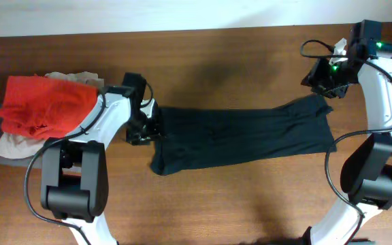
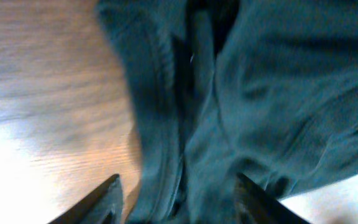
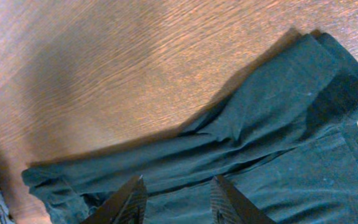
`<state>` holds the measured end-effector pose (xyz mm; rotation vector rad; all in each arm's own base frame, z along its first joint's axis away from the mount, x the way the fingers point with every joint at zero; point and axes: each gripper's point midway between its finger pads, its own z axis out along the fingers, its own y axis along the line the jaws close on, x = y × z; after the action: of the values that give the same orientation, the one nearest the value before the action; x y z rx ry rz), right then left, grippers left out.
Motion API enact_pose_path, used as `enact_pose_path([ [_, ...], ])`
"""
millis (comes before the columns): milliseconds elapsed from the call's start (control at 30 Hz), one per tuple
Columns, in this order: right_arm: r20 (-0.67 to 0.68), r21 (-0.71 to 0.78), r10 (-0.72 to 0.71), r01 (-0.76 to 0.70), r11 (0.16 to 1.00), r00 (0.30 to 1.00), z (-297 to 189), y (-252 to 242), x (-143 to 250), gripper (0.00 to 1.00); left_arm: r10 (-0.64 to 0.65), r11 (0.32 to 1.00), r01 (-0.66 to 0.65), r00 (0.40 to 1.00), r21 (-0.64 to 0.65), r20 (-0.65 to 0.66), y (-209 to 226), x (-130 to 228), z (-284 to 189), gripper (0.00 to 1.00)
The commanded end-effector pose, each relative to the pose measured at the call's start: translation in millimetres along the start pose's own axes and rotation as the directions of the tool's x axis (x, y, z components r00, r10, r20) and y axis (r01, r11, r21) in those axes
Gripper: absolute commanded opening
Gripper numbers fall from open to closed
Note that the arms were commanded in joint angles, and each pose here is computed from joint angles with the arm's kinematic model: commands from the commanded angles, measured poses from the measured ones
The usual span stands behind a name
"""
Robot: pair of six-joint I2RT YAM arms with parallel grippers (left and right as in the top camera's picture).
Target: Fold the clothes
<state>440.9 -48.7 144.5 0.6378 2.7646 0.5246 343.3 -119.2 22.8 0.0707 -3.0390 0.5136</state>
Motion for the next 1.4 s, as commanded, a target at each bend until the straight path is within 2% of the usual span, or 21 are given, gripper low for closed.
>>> enact_pose_path([
  [0, 0.03, -0.035, -0.042, 0.043, 0.998, 0.999, -13.2, 10.3, -3.8, 0.39, -0.039, 0.983, 0.042, 0.999, 0.178, -0.016, -10.8, 1.3, 7.8, 0.69],
  [133, 0.028, -0.035, -0.048, 0.049, 0.998, 0.998, -13.1, 10.2, -3.3, 0.38, -0.094, 0.971, 0.097, 0.995, 0.218, -0.02, -2.3, 4.8, 17.4, 0.84],
  [200, 0.028, -0.034, -0.048, 0.049, 0.998, 0.998, -13.3, 9.9, -3.2, 0.38, -0.129, 0.966, 0.129, 0.991, 0.222, -0.014, 2.6, 4.8, 22.5, 0.96],
  [267, 0.028, -0.034, -0.048, 0.049, 0.998, 0.998, -13.3, 9.9, -3.2, 0.38, -0.152, 0.958, 0.15, 0.988, 0.246, -0.008, 2.9, 4.3, 27.2, 0.99],
  [400, 0.028, -0.035, -0.047, 0.048, 0.998, 0.998, -13.2, 10.2, -3.2, 0.37, -0.125, 0.923, 0.122, 0.992, 0.365, -0.015, -14.8, 7.4, 31.2, 0.99],
  [533, 0.027, -0.035, -0.047, 0.048, 0.998, 0.999, -13.2, 10.2, -3.1, 0.34, -0.113, 0.916, 0.128, 0.992, 0.38, -0.06, -21.4, 19.0, 39.9, 0.99],
  [700, 0.024, -0.049, -0.047, 0.049, 0.998, 0.999, -13.3, 12.6, -2.5, 0.34, -0.099, 0.912, 0.116, 0.993, 0.393, -0.064, -26.8, 20.0, 42.2, 0.89],
  [733, 0.023, -0.053, -0.047, 0.048, 0.997, 0.999, -13.4, 13.1, -2.3, 0.34, -0.1, 0.912, 0.119, 0.993, 0.392, -0.068, -26.7, 20.8, 42.2, 0.84],
  [800, 0.021, -0.052, -0.046, 0.047, 0.998, 0.999, -13.6, 13.0, -1.7, 0.33, -0.107, 0.914, 0.138, 0.989, 0.381, -0.101, -24.9, 29.0, 42.9, 0.84],
  [900, 0.022, -0.052, -0.046, 0.048, 0.998, 0.999, -13.6, 12.9, -1.8, 0.33, -0.103, 0.911, 0.123, 0.992, 0.394, -0.072, -26.8, 21.5, 43.0, 0.87],
  [967, 0.02, -0.052, -0.046, 0.047, 0.998, 0.999, -13.6, 13.0, -1.2, 0.33, -0.105, 0.91, 0.122, 0.992, 0.396, -0.066, -27.3, 19.9, 42.9, 0.8],
  [1200, 0.016, -0.051, -0.044, 0.045, 0.998, 0.999, -13.6, 12.8, -0.4, 0.31, -0.094, 0.897, 0.081, 0.996, 0.435, 0.009, -37.2, 0.6, 40.7, 0.4],
  [1367, 0.011, -0.049, -0.042, 0.042, 0.998, 0.999, -13.6, 12.2, 0.9, 0.3, -0.065, 0.894, 0.042, 0.997, 0.447, 0.036, -47.0, -2.9, 41.5, 0.19],
])
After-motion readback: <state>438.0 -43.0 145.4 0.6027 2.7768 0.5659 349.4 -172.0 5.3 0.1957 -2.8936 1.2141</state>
